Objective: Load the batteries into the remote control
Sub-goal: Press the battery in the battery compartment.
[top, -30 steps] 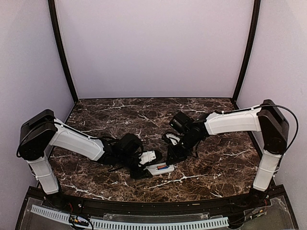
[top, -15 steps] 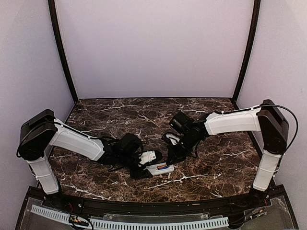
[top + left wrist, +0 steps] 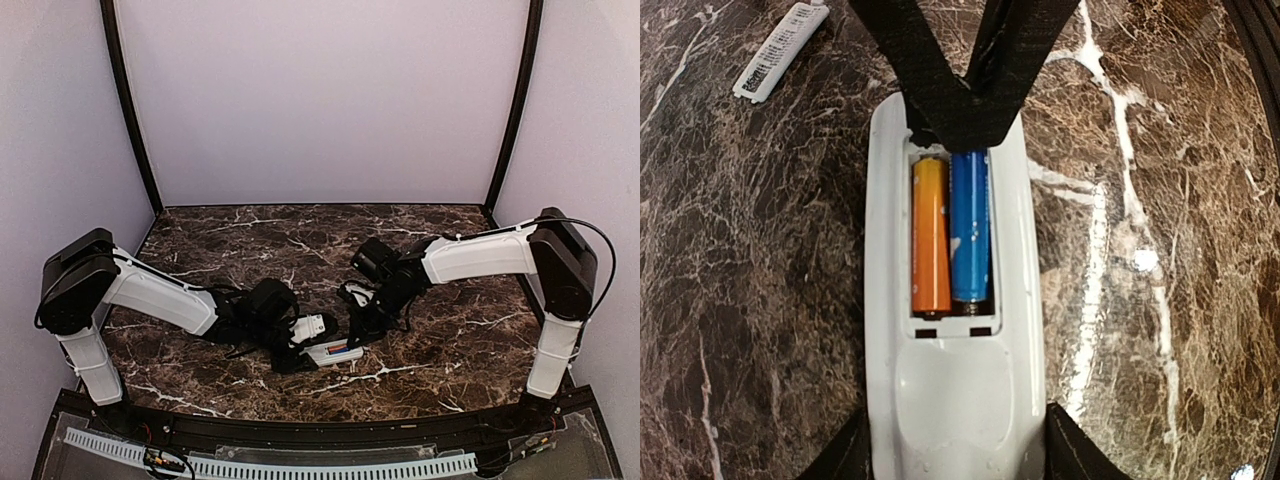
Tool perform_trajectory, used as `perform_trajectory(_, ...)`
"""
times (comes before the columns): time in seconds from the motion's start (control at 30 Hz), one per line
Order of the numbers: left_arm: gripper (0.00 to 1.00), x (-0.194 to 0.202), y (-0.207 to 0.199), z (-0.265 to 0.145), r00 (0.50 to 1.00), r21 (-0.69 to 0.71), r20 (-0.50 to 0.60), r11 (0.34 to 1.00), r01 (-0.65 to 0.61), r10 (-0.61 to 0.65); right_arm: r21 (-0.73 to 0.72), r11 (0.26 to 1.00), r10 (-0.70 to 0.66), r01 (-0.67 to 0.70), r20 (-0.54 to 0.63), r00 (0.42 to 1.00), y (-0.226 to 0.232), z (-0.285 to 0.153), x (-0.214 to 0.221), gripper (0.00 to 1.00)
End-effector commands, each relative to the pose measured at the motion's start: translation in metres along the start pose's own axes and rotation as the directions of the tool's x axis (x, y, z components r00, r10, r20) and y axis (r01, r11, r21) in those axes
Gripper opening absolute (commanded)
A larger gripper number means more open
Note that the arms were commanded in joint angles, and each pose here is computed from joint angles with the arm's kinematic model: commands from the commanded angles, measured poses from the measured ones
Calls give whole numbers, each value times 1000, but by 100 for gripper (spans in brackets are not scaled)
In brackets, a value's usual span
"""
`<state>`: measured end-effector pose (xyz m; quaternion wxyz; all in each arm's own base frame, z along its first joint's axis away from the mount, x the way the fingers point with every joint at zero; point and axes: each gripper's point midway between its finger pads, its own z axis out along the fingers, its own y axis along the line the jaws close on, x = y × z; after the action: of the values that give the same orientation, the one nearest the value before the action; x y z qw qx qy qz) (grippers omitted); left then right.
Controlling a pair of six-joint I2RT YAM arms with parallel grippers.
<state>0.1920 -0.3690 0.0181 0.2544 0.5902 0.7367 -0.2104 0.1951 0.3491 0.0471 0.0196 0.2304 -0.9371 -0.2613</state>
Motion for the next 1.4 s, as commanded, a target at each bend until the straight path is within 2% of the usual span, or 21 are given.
perform_trajectory(0.0, 0, 36, -14, 8, 992, 46, -126, 999, 24, -18, 7, 1000, 6, -6, -35, 999, -4, 15, 7, 2)
perform_trajectory(0.33, 0, 41, -15, 8, 989, 52, -149, 998, 32, -24, -5, 1000, 19, -20, -47, 999, -7, 32, 10, 0)
perform_trajectory(0.5, 0, 41, -15, 8, 989, 52, -148, 998, 31, -23, 110, 993, 39, -31, -68, 997, -25, 35, 16, 1)
perform_trajectory(0.57, 0, 41, -16, 8, 989, 53, -149, 998, 31, -23, 184, 983, 39, -25, -76, 996, -34, 31, 17, 8)
perform_trajectory(0.7, 0, 41, -15, 8, 988, 50, -150, 998, 32, -24, 247, 969, 29, -12, -67, 997, -39, 19, 17, 12)
perform_trajectory(0.97, 0, 41, -15, 8, 988, 51, -150, 998, 32, -24, 162, 985, -52, 50, 9, 999, -1, -15, -11, 15)
perform_trajectory(1.07, 0, 41, -15, 8, 988, 49, -151, 998, 32, -24, 126, 990, -71, 65, 43, 997, 12, -27, -19, 9)
perform_trajectory(1.17, 0, 41, -15, 8, 988, 49, -150, 998, 32, -24, 10, 997, -72, 72, 37, 997, 27, -20, -16, 0)
perform_trajectory(1.27, 0, 41, -15, 8, 988, 49, -150, 998, 32, -24, -59, 997, -53, 54, 17, 998, 30, -8, -13, 0)
perform_trajectory(1.37, 0, 41, -15, 8, 988, 48, -150, 998, 32, -24, -55, 998, -37, 38, 14, 999, 22, 1, -12, 0)
